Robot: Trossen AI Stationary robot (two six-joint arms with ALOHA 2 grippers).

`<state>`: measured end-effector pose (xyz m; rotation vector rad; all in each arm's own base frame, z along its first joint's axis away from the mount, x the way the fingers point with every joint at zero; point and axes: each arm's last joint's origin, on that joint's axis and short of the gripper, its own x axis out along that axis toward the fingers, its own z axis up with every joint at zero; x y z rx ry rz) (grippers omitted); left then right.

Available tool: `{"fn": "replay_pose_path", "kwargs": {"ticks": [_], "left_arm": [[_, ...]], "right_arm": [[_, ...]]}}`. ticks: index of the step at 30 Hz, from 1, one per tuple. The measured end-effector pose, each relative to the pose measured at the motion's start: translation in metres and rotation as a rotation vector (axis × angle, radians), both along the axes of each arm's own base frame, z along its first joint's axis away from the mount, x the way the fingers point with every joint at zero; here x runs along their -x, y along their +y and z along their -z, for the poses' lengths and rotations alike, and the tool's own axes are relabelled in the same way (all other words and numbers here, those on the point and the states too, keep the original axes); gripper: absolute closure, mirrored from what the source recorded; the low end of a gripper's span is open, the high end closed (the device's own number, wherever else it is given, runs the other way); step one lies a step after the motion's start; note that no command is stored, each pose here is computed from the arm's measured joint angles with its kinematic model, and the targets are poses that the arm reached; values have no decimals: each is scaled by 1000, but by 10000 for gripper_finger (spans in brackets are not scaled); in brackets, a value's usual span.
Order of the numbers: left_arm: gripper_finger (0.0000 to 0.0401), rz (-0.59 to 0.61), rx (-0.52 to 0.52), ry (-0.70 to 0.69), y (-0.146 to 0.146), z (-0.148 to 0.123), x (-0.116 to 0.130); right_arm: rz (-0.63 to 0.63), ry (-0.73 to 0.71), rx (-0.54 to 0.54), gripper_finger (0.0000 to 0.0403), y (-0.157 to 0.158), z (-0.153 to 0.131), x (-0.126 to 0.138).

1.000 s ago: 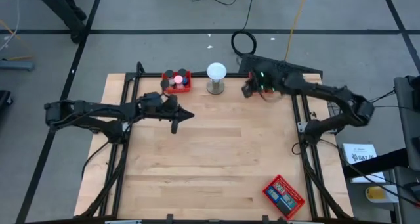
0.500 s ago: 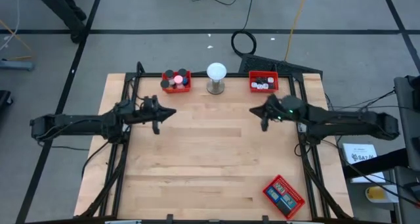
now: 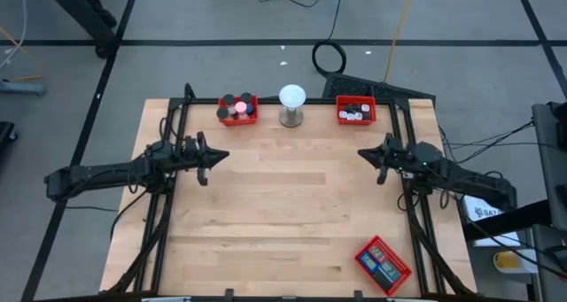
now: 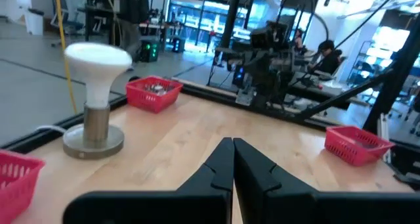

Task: Pick & Place Office items
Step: Return to Home Position

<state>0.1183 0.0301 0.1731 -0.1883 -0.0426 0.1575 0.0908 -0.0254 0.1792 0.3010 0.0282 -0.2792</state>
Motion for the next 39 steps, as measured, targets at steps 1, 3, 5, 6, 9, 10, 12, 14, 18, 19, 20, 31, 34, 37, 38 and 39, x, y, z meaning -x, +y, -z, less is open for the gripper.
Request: {"fn": "replay_pose_path", "kwargs": {"ticks": [1, 3, 5, 6, 9, 10, 12, 14, 18, 19, 20, 31, 34, 37, 38, 39], "left_arm": [[399, 0, -3, 6, 0, 0, 1], [399, 6, -13, 0, 0, 0, 5], [397, 1, -19, -10, 1, -1, 9], [398, -6, -29, -14, 1, -2, 11], [399, -20, -44, -5, 2, -1, 18], [398, -30, -42, -1, 3, 0, 21], [398, -29, -50, -10, 2, 0, 25], [399, -13, -91, -30, 1, -2, 28], [397, -47, -116, 2, 3, 1, 27], [398, -57, -112, 19, 4, 2, 26], [399, -68, -107, 31, 4, 3, 26], [377, -67, 68, -16, 5, 2, 26], [379, -66, 67, -16, 5, 2, 26], [386, -66, 67, -16, 5, 2, 26], [389, -66, 67, -16, 5, 2, 26], [392, -66, 67, -16, 5, 2, 26]], "right_arm": [[-1, -11, 7, 401, 1, 0, 3], [-30, 2, 22, 402, 2, -4, 4], [-63, 54, 28, 402, 3, -2, 5], [-64, 63, 16, 402, 3, -1, 5], [-57, 104, -16, 402, 3, 4, 6], [-57, 104, -15, 402, 3, 4, 6], [-53, 69, -4, 402, 3, 4, 4], [-50, 31, 8, 402, 2, 4, 3], [-19, -20, 10, 402, 0, 13, -2], [2, -35, -1, 402, -1, 13, -2], [11, -41, -12, 402, -1, 13, -2], [51, -43, 61, 401, -3, 12, -4], [51, -43, 61, 401, -3, 12, -4], [51, -43, 61, 401, -3, 12, -4], [51, -44, 61, 401, -3, 12, -4], [51, -44, 61, 401, -3, 12, -4]]}}
